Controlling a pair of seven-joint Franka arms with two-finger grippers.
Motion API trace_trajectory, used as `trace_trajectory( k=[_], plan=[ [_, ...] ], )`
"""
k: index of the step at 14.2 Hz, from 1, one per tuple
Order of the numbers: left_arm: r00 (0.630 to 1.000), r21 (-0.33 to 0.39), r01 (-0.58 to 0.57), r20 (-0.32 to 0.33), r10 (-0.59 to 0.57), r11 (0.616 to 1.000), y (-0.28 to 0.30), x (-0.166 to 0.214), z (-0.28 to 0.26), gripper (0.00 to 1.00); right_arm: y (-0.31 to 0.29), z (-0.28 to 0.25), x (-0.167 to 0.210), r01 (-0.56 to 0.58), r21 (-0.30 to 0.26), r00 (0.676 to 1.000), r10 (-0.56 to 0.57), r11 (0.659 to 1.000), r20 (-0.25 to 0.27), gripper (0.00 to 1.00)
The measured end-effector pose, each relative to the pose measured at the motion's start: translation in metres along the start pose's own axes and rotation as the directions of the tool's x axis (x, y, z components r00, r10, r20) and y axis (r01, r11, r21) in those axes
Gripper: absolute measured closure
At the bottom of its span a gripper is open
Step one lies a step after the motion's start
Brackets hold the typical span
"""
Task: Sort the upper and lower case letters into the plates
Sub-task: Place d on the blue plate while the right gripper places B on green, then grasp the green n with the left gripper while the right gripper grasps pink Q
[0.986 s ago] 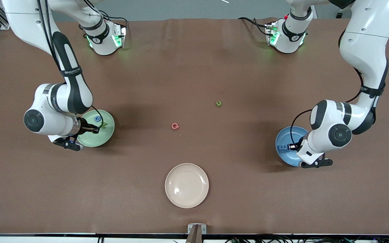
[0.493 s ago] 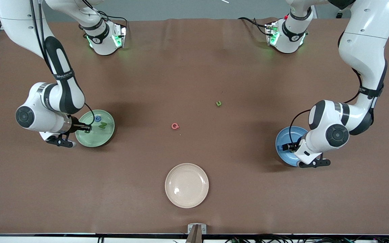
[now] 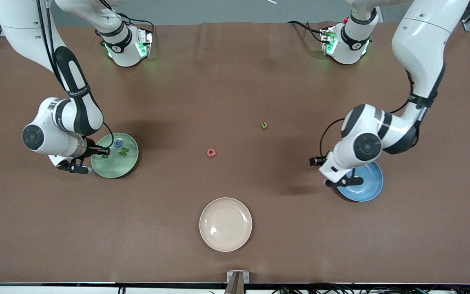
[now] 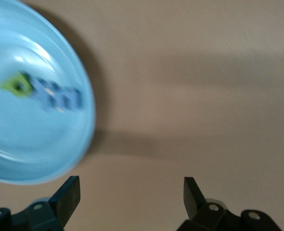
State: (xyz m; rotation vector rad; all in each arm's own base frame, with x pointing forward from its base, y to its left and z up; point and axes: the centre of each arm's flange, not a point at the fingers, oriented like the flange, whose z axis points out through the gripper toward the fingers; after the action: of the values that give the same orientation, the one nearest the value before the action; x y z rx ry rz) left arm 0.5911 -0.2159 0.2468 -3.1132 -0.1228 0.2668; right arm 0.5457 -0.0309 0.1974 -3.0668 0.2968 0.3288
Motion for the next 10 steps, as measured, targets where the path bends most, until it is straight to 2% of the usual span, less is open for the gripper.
trace_trajectory(
  k=[1,4,5,6,8,10],
  plan=[
    [1.000,-0.012,0.023,-0.003,-0.023,1.000,0.013,-0.009,0.003,0.10,0.000,0.000,0.000,0.000,0.000,1.000,0.000,1.000,0.000,0.69],
    [0.995,-0.058,0.101,-0.015,-0.102,0.993,0.057,-0.038,0.011,0.13,0.000,0.000,0.000,0.002,0.000,1.000,-0.002,1.000,0.000,0.39],
    [0.992,-0.060,0.121,-0.015,-0.122,0.991,0.074,-0.049,0.014,0.18,-0.002,0.000,0.000,0.004,0.000,1.000,-0.004,1.000,0.001,0.30],
    [0.990,-0.060,0.142,-0.014,-0.143,0.988,0.089,-0.060,0.016,0.18,-0.005,0.000,-0.001,0.006,0.001,1.000,-0.006,1.000,0.005,0.19],
    [0.981,-0.070,0.191,-0.018,-0.193,0.979,0.116,-0.080,0.025,0.29,-0.024,-0.006,-0.002,-0.023,0.002,1.000,0.023,1.000,0.010,0.00],
    [0.971,-0.096,0.233,-0.020,-0.236,0.968,0.132,-0.099,0.040,0.30,-0.061,-0.017,-0.006,-0.080,0.000,0.997,0.080,0.997,-0.001,0.00]
  ],
)
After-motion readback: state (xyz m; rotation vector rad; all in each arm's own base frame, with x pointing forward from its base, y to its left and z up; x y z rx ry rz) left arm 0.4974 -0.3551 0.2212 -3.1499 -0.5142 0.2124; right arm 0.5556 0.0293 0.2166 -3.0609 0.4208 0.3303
